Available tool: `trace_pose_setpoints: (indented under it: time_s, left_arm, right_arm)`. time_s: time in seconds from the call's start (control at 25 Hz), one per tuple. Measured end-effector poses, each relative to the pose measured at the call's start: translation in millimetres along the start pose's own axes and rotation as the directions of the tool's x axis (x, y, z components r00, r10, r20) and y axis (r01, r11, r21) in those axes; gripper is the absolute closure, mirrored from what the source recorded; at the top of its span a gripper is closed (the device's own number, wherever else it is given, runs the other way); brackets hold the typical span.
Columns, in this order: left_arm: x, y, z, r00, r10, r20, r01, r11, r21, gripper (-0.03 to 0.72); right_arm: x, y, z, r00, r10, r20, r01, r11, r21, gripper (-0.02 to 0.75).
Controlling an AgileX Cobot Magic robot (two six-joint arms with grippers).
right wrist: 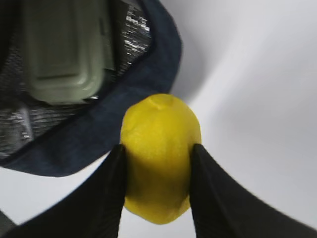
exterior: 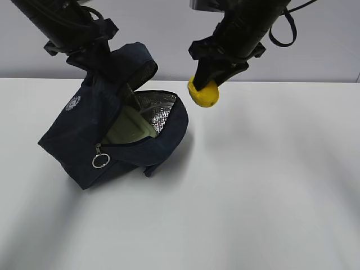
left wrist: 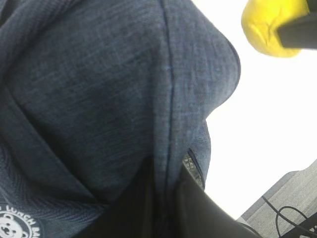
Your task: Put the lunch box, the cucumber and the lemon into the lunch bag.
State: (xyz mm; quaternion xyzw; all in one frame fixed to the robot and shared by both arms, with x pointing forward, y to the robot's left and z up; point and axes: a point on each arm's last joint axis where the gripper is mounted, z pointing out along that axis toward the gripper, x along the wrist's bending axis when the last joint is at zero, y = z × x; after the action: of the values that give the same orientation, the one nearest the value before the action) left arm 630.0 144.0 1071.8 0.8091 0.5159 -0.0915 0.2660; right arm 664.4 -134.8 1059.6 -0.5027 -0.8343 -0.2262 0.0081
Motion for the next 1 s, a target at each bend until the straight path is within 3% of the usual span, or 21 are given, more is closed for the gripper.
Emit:
trace_pose_setpoints:
  time_s: [0.4,0.68,1.0]
  left_arm:
    - [-1.4,0.5,0.9,1.0,-0.008,0.02,0.008,1.0,-0.003,0.677]
    - [-1.7,0.6,0.9,1.0,-0.008,0.024,0.008,1.0,-0.004,0.677]
    - [-2.2,0.8,0.9,1.0,-0.009,0.03,0.009,1.0,-0.006,0.677]
  right_arm:
    - [18.4,6.4,10.9,0.966,-0.002,-0.257,-0.011,0.999,-0.048,0.451]
    - [23.4,6.3,43.8,0.95,0.001,-0.313,-0.004,1.0,-0.007,0.451]
    - [27.9,13.8,63.1,0.921,0.016,-0.389,-0.047,0.996,-0.071,0.451]
